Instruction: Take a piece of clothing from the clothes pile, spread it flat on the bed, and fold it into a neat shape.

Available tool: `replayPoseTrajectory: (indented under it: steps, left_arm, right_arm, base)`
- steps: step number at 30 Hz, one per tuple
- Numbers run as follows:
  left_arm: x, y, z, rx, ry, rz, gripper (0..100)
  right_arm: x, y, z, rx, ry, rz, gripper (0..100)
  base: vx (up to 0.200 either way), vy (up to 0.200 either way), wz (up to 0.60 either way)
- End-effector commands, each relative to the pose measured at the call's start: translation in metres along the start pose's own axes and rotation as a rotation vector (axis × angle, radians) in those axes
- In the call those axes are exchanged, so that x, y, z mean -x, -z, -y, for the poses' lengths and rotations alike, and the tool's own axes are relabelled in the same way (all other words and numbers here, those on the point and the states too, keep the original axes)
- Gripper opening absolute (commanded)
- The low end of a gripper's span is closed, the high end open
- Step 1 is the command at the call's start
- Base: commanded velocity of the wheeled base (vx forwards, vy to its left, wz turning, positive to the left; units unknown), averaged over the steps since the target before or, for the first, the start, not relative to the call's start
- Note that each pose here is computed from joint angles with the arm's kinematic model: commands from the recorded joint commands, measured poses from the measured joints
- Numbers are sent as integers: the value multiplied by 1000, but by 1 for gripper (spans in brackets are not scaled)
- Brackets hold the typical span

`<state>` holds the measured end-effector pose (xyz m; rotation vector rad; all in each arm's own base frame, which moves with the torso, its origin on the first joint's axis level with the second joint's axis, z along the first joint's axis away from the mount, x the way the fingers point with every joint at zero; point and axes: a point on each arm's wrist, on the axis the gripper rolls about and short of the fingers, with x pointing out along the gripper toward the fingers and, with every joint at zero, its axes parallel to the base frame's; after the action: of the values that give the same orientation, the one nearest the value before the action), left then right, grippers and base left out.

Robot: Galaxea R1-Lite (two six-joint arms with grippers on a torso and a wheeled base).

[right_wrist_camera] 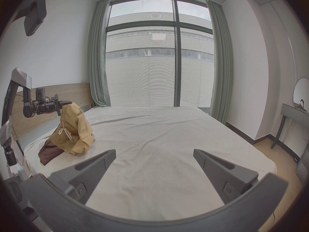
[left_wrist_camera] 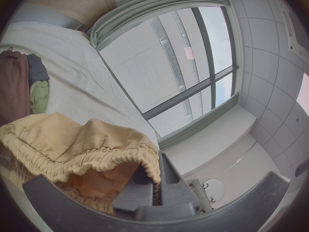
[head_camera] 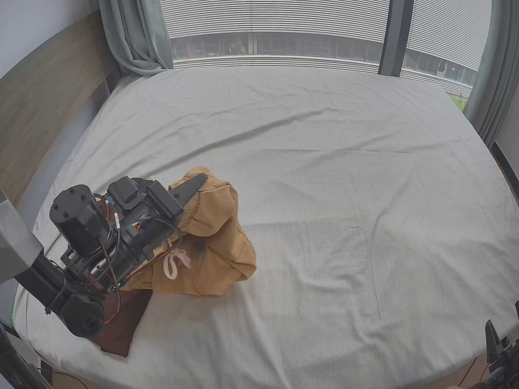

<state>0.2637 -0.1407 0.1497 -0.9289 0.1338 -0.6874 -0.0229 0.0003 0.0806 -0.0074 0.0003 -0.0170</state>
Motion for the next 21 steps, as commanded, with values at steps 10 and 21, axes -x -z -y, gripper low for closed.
replayPoseTrajectory:
  steps: [10,21]
  left_arm:
    - [-22,10,56,91,96,11,0]
    - [-30,31,97,123,174,-87,0]
  right_arm:
    - [0,4,0,0,-2,2,100]
    - [0,4,0,0,-2,2,100]
  base:
    - [0,0,0]
    - [0,0,0]
